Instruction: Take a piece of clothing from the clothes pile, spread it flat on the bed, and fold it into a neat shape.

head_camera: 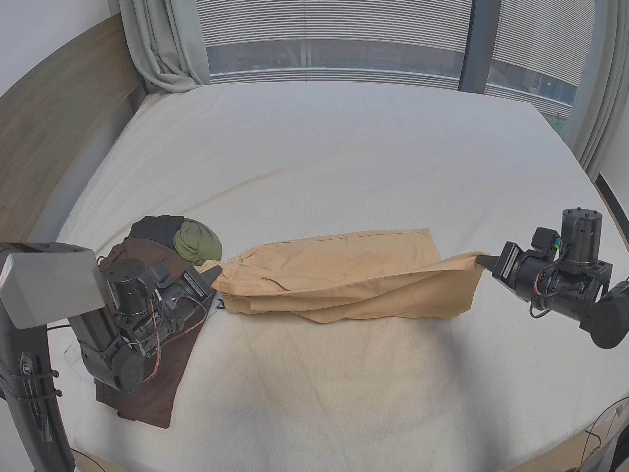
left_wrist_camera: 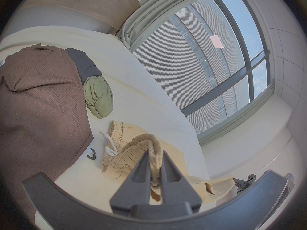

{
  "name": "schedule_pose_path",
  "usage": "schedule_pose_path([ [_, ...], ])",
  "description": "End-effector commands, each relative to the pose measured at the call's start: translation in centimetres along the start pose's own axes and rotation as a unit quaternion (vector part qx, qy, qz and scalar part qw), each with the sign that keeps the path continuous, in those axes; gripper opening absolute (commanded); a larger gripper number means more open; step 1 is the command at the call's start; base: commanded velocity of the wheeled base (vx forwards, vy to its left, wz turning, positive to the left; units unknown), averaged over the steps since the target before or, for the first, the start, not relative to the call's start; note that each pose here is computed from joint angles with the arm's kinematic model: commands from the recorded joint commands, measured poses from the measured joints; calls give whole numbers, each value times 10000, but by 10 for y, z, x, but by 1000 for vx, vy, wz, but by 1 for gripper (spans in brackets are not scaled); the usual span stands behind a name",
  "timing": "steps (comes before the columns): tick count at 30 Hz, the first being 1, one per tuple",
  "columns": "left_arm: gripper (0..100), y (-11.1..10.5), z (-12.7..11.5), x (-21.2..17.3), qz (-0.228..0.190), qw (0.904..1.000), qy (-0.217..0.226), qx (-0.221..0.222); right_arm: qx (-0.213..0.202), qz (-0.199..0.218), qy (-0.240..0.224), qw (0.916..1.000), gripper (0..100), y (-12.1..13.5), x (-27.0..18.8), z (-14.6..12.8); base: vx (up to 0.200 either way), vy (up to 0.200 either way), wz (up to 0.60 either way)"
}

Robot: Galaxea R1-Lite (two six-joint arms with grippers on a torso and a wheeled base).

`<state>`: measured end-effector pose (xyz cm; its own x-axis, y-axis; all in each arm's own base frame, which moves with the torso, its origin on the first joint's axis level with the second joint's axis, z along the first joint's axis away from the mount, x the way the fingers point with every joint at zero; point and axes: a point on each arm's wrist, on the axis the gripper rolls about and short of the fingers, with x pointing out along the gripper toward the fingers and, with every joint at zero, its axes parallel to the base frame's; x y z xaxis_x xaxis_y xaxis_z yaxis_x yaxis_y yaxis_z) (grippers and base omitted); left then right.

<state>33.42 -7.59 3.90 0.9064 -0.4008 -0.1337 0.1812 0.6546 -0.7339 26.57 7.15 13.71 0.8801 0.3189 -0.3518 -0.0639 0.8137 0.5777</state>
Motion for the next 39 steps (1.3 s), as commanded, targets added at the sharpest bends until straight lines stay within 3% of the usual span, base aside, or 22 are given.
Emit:
schedule_pose_path([
  [1, 0, 0, 0, 3, -22, 10000, -24, -5, -7, 45, -83, 10000, 0, 5, 5, 9, 0, 0, 0],
  [19, 0, 9, 1, 31, -86, 9997, -241, -29, 182, -189, -23, 9997, 0, -22, 52, 27, 0, 0, 0],
  [30, 0, 11, 3, 41, -158, 9993, -341, -14, 199, 139, 49, 9997, 0, -25, 82, 36, 0, 0, 0],
  [39, 0, 13, 3, 53, -186, 9991, -388, -4, 212, 135, -108, 9996, 0, -31, 107, 47, 0, 0, 0],
])
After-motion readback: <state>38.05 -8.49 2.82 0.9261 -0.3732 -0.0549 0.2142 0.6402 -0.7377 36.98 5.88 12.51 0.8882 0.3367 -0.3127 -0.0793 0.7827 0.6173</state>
